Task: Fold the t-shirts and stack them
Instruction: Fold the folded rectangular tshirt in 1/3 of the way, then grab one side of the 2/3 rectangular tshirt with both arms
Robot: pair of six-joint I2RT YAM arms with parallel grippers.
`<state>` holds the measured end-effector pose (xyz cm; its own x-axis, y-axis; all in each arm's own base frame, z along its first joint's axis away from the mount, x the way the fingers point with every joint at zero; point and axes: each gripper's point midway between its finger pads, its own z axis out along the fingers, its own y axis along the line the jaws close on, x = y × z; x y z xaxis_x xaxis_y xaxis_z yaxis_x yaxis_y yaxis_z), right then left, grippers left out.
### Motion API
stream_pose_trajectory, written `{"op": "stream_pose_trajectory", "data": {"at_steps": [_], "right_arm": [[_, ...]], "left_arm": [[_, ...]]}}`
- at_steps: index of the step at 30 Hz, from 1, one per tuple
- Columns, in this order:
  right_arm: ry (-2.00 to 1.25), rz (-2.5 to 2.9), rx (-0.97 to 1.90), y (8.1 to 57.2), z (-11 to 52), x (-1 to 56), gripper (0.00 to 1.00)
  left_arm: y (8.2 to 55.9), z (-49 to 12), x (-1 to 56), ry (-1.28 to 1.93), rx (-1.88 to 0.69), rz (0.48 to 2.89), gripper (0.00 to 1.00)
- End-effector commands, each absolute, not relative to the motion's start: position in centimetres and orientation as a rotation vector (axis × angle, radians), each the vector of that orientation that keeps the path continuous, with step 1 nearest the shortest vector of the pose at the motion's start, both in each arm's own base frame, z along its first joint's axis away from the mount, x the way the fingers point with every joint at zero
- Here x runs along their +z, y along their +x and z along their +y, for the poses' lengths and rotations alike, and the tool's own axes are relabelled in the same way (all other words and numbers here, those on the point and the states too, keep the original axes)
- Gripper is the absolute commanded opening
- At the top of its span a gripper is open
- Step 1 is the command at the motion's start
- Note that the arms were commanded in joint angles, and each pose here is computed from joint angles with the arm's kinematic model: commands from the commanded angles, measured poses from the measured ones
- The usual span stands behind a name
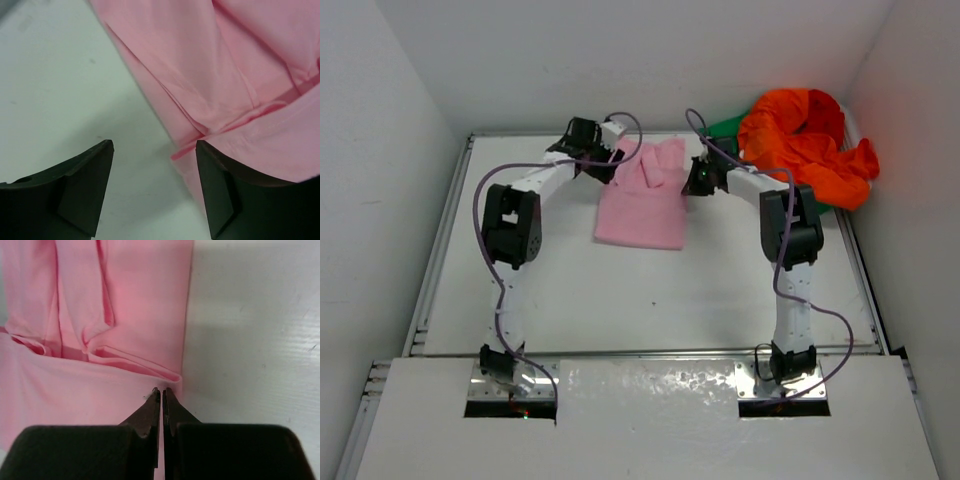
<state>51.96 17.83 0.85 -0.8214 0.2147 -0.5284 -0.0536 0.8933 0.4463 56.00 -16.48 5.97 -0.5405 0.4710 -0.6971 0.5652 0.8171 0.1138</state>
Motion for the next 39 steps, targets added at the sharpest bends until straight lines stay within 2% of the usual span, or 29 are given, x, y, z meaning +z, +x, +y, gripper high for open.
{"op": "stream_pose_trajectory", "data": {"at_steps": [1,2,4,5,6,7,9,11,12,14,17,20,28,37,39], "right_arm": [[0.015,2.361,0.509,54.0,16.8,7.2,0.00],[0.011,2.339,0.475,53.8,16.2,9.1,0.03],[0.029,2.406,0.424,51.5,15.0,8.9,0.21],[0.033,2.400,0.425,50.6,14.8,10.3,0.28],[0.055,2.422,0.441,49.5,14.8,10.1,0.42],[0.066,2.487,0.460,47.1,14.8,8.0,0.46],[0.084,2.513,0.529,44.7,15.6,8.2,0.53],[0.105,2.582,0.543,41.6,15.8,6.3,0.56],[0.109,2.576,0.576,40.7,16.7,6.7,0.57],[0.097,2.583,0.613,39.4,17.8,5.8,0.58],[0.078,2.646,0.651,37.8,19.7,4.3,0.58],[0.200,2.651,0.701,37.0,20.1,3.0,0.56],[0.291,2.668,0.678,36.5,19.8,0.8,0.54],[0.335,2.713,0.745,36.2,21.0,-0.3,0.52],[0.345,2.717,0.760,36.1,21.2,-0.8,0.46]], "left_arm": [[59.1,-15.9,16.2,0.665,-0.087,2.056,0.66],[58.9,-16.0,17.5,0.688,-0.083,2.031,0.66],[57.3,-15.9,19.9,0.824,-0.057,1.960,0.67],[55.0,-16.2,20.0,0.923,-0.081,1.937,0.65],[52.9,-16.3,19.0,1.022,-0.092,1.953,0.63],[51.1,-16.2,17.9,1.208,-0.057,1.918,0.62],[44.2,-16.8,13.4,1.496,-0.127,1.975,0.60],[38.0,-17.2,9.4,1.798,-0.133,1.930,0.60],[36.7,-17.5,8.5,1.859,-0.120,1.905,0.60],[34.3,-17.7,6.3,1.941,-0.105,1.895,0.60],[35.8,-17.6,5.5,1.852,-0.030,1.928,0.60],[38.4,-17.9,6.3,1.745,0.074,1.895,0.61],[38.2,-17.1,4.0,1.771,0.138,1.907,0.63],[37.9,-16.7,1.2,1.778,0.145,1.925,0.52],[38.2,-17.1,1.3,1.745,0.122,1.937,0.48]]}}
